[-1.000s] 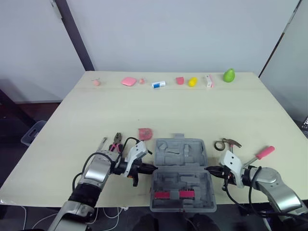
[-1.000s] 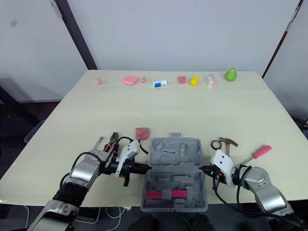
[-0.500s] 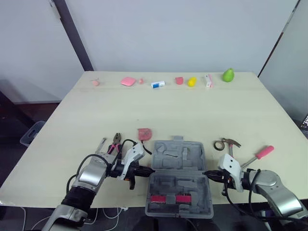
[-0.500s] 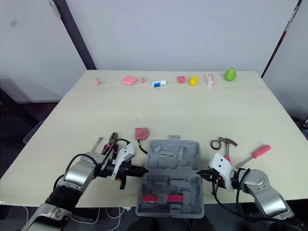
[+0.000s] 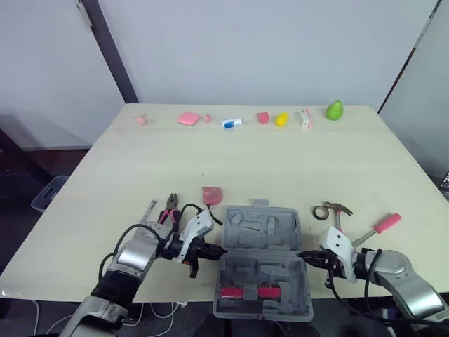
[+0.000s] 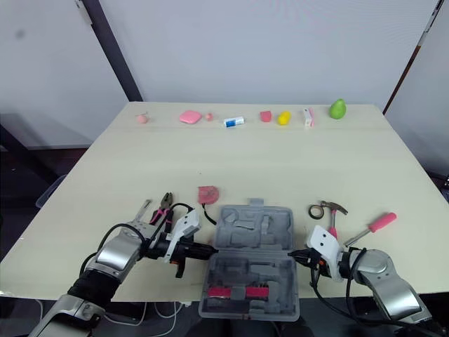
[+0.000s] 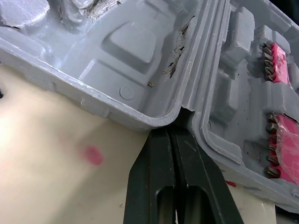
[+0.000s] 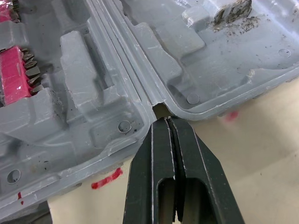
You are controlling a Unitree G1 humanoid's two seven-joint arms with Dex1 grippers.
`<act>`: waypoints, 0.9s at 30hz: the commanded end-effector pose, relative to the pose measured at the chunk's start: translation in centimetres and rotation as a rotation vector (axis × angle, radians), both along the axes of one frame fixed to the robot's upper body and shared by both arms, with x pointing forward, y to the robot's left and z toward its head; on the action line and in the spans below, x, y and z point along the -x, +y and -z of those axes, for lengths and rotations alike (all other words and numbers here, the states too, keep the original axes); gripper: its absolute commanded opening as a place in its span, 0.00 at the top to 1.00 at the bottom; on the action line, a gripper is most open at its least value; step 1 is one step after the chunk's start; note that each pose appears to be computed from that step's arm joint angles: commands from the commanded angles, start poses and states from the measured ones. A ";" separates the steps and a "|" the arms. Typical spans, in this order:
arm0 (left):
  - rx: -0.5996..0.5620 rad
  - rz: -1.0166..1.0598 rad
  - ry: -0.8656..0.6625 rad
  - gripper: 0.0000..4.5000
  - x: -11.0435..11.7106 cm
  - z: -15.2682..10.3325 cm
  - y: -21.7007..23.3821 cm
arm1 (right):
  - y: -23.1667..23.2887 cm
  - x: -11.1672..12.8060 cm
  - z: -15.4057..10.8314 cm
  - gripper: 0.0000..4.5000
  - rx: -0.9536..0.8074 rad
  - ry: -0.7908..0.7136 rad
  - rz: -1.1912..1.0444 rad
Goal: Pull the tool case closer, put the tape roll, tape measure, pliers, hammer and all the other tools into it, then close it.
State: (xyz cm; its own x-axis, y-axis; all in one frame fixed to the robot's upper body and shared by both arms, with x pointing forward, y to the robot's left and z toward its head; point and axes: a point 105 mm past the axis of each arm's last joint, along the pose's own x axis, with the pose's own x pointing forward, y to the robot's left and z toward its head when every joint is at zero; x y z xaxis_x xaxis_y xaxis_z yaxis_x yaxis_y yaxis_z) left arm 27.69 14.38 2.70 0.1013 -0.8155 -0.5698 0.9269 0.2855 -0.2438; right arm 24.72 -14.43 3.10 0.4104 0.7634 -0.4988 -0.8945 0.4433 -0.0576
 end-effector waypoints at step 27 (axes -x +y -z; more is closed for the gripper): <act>-0.009 0.047 0.050 0.98 1.7 0.8 0.0 | 0.8 1.1 -0.5 1.00 -0.019 0.017 -0.045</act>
State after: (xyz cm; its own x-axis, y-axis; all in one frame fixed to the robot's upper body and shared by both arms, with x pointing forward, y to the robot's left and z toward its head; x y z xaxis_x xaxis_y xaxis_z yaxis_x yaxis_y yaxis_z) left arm 26.72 14.58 2.37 0.0674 -0.8182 -0.5710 0.9260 0.2644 -0.2694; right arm 23.95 -14.36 2.89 0.3922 0.7632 -0.5135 -0.8976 0.4396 -0.0322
